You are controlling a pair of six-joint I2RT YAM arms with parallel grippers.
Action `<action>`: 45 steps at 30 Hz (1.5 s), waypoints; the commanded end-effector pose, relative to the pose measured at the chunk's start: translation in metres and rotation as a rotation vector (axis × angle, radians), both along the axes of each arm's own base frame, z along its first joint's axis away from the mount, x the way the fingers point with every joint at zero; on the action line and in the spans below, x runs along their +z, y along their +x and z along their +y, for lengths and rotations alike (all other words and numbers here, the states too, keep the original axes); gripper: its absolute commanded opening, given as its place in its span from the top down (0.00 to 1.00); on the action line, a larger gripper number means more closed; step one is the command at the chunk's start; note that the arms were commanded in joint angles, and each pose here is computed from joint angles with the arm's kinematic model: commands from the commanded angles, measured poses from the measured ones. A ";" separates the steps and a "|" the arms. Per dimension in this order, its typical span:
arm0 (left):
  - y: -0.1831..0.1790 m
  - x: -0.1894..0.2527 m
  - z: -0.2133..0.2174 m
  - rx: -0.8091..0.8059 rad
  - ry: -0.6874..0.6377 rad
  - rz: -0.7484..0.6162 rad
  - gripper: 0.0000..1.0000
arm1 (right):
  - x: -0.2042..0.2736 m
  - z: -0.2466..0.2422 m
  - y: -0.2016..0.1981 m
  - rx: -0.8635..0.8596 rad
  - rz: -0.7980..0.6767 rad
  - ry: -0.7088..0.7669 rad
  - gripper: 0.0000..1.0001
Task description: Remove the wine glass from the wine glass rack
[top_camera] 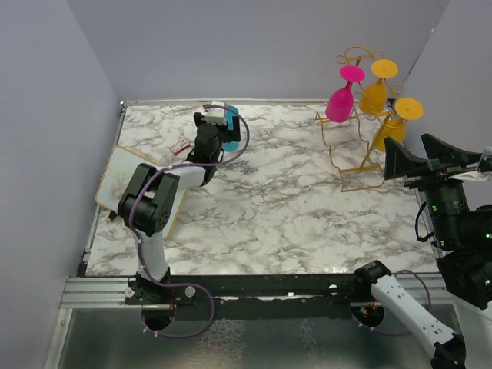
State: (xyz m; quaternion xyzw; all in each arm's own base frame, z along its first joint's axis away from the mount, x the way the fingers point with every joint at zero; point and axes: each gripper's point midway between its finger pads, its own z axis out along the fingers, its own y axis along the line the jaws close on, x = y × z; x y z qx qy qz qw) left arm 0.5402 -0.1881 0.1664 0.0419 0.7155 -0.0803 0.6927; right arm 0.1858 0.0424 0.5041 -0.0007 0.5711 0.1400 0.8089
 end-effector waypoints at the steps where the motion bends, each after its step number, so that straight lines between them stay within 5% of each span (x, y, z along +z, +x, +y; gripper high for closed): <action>1: -0.027 0.020 0.003 -0.032 -0.077 0.041 0.01 | 0.005 0.000 -0.009 0.020 -0.018 -0.006 0.13; 13: -0.096 0.047 0.012 -0.043 -0.267 0.263 0.01 | -0.026 0.033 0.025 0.107 0.128 -0.194 0.12; 20: -0.142 0.103 -0.005 -0.231 -0.291 0.295 0.01 | -0.050 0.049 0.069 0.107 0.245 -0.370 0.13; 27: -0.191 0.143 -0.010 -0.401 -0.203 0.195 0.01 | -0.077 0.046 0.137 -0.034 0.392 -0.520 0.19; 33: -0.221 0.143 -0.031 -0.426 -0.006 0.133 0.01 | -0.094 0.039 0.191 -0.181 0.439 -0.653 0.23; 45: -0.258 0.145 -0.039 -0.406 0.120 0.075 0.01 | -0.075 0.018 0.259 -0.460 0.523 -0.824 0.34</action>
